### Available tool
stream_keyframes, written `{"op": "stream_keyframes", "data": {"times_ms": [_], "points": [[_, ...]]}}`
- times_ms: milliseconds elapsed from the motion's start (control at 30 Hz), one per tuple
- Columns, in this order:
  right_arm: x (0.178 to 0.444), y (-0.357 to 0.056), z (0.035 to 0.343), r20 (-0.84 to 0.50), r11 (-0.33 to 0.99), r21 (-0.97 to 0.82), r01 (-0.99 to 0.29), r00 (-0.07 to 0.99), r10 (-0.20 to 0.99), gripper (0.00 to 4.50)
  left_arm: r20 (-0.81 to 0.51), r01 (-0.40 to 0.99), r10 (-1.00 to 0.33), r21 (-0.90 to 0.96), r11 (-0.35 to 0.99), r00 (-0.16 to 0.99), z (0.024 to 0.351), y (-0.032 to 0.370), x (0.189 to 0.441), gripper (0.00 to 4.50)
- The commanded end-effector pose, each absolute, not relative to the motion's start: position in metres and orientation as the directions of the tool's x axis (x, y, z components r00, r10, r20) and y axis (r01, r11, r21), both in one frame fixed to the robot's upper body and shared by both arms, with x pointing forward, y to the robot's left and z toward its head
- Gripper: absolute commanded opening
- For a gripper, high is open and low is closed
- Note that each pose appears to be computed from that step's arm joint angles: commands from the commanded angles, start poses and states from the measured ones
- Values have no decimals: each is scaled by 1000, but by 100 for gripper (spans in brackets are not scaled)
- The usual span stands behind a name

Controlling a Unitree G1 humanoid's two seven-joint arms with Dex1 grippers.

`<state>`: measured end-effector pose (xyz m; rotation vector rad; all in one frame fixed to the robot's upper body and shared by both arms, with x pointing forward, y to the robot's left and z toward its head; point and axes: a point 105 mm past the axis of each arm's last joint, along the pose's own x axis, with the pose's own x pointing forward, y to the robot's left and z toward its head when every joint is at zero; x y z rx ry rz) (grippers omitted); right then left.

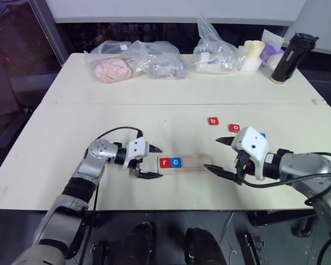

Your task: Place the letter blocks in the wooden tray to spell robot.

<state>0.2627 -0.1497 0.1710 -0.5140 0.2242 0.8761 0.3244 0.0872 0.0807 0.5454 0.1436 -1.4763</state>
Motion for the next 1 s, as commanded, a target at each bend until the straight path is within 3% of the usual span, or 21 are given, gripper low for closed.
{"op": "stream_keyframes", "data": {"times_ms": [33, 333, 600, 767, 867, 1000], "points": [[263, -148, 178, -377, 514, -374, -772, 633, 676, 450, -518, 981, -851, 193, -18, 86, 53, 98, 317, 447], [264, -150, 179, -385, 506, -377, -775, 629, 676, 450, -570, 988, -816, 156, 10, 98, 56, 144, 305, 447], [285, -151, 186, -337, 536, -403, -741, 665, 666, 450, -503, 989, -853, 106, 100, 140, 83, 168, 290, 447], [322, -155, 196, -237, 677, -413, -609, 789, 566, 450, -339, 956, -896, 150, 250, 288, 125, 161, 305, 447], [348, -154, 192, -207, 798, -327, -507, 862, 463, 450, -203, 929, -908, 142, 342, 366, 157, 155, 312, 447], [374, -152, 176, -227, 897, -263, -354, 927, 299, 450, -178, 923, -909, 158, 352, 377, 175, 151, 303, 447]]}}
